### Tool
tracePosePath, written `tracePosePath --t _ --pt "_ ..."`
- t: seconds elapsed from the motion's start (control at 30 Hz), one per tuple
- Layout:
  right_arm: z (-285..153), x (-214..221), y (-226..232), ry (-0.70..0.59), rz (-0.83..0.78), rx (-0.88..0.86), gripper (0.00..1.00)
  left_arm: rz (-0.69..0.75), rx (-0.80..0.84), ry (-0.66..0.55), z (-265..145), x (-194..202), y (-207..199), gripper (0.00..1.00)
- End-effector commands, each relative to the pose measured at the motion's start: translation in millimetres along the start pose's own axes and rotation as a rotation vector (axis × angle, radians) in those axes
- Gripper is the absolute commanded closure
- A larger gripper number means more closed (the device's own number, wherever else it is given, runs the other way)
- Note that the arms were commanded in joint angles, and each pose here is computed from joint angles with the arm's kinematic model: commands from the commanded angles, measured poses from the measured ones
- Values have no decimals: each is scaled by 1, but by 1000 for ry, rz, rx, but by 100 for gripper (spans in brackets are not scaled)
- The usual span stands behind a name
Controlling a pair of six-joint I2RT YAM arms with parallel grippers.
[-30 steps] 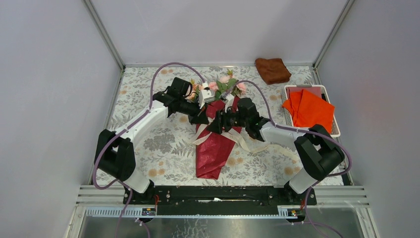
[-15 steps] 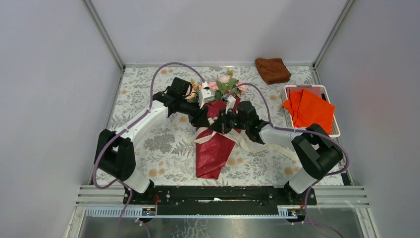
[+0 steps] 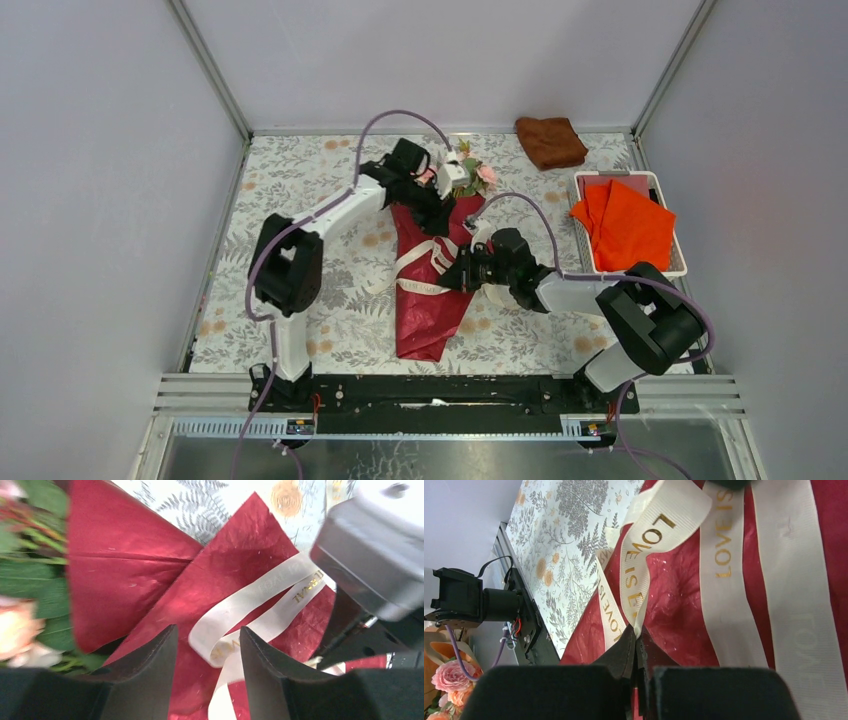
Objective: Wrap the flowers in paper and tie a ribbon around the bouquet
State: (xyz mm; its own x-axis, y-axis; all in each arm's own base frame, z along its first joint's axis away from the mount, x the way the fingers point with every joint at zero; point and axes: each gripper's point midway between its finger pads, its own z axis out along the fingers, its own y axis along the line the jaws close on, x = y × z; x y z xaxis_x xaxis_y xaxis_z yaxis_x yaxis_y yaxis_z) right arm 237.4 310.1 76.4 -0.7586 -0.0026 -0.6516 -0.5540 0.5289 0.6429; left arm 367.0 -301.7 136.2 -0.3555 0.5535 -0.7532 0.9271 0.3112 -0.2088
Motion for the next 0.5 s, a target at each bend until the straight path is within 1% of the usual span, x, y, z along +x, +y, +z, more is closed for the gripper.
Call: tracePosePath --t 0.0,0.1,0.27,0.4,0.47 --pt "-4 -14 16 -67 -13 -55 100 56 -20 121 26 27 -6 42" --pt "-4 -9 14 -55 -10 -50 100 94 -47 156 35 32 -6 39" --pt "-8 -9 14 -62 -13 -46 100 109 -84 217 40 50 -1 40" --pt "-10 -14 15 -73 -32 -36 100 136 -128 264 37 68 6 44" --pt "-11 -16 14 -73 -38 -23 100 145 -146 277 35 73 8 50"
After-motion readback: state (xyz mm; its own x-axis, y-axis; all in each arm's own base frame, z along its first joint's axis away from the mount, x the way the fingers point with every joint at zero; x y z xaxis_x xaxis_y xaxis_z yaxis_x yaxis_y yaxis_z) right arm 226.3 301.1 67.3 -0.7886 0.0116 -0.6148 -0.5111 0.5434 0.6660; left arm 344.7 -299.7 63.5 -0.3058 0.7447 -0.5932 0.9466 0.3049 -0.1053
